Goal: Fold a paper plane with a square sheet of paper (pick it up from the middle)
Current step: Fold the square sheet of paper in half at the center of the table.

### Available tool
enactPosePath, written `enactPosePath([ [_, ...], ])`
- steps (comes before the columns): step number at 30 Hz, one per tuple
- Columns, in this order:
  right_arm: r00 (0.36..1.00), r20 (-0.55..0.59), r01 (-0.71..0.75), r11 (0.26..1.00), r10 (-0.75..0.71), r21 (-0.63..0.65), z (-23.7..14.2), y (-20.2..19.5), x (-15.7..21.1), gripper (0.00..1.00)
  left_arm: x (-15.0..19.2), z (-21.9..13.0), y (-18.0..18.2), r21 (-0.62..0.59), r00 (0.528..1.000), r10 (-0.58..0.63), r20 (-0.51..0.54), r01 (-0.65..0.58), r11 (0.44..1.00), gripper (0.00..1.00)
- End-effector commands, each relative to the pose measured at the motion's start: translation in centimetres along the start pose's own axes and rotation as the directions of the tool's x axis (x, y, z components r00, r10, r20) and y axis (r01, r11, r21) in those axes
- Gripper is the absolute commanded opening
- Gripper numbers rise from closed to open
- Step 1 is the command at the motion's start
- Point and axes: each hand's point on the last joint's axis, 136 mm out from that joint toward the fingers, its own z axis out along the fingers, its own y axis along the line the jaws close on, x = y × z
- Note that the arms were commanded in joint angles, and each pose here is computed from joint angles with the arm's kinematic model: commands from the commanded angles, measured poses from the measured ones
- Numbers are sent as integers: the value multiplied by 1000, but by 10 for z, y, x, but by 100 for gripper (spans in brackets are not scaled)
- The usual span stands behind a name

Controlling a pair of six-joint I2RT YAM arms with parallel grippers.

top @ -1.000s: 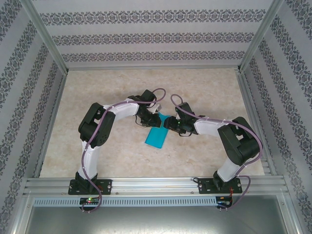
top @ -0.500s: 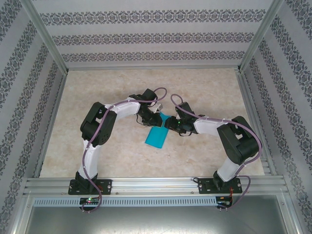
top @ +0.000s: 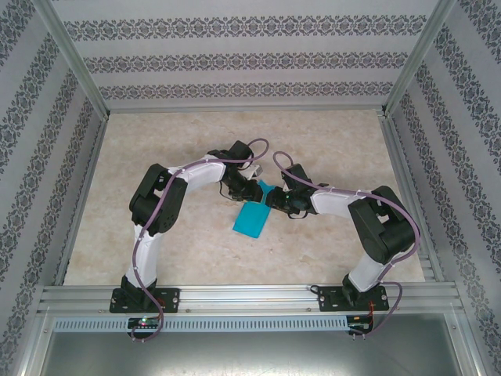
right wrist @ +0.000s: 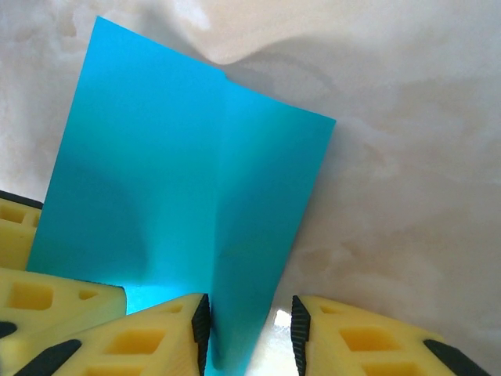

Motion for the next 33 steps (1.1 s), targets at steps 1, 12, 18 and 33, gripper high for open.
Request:
enactPosePath([
  [1,1000,-18,18,999,-17,48,13,-11,6,36,-1,-12,-5,5,1000,16,-4,-16,1000,35],
  [12,999,-27,28,998,-27,53,14,-13,9,36,2,-36,14,-113,1000,22,18,-20,993,46],
  [18,999,-31,38,998,-37,53,13,-12,9,36,3,-45,22,-171,999,28,34,-22,985,45],
  [33,997,-42,73,995,-70,67,16,-5,7,39,4,-44,40,-213,998,4,61,10,977,41],
])
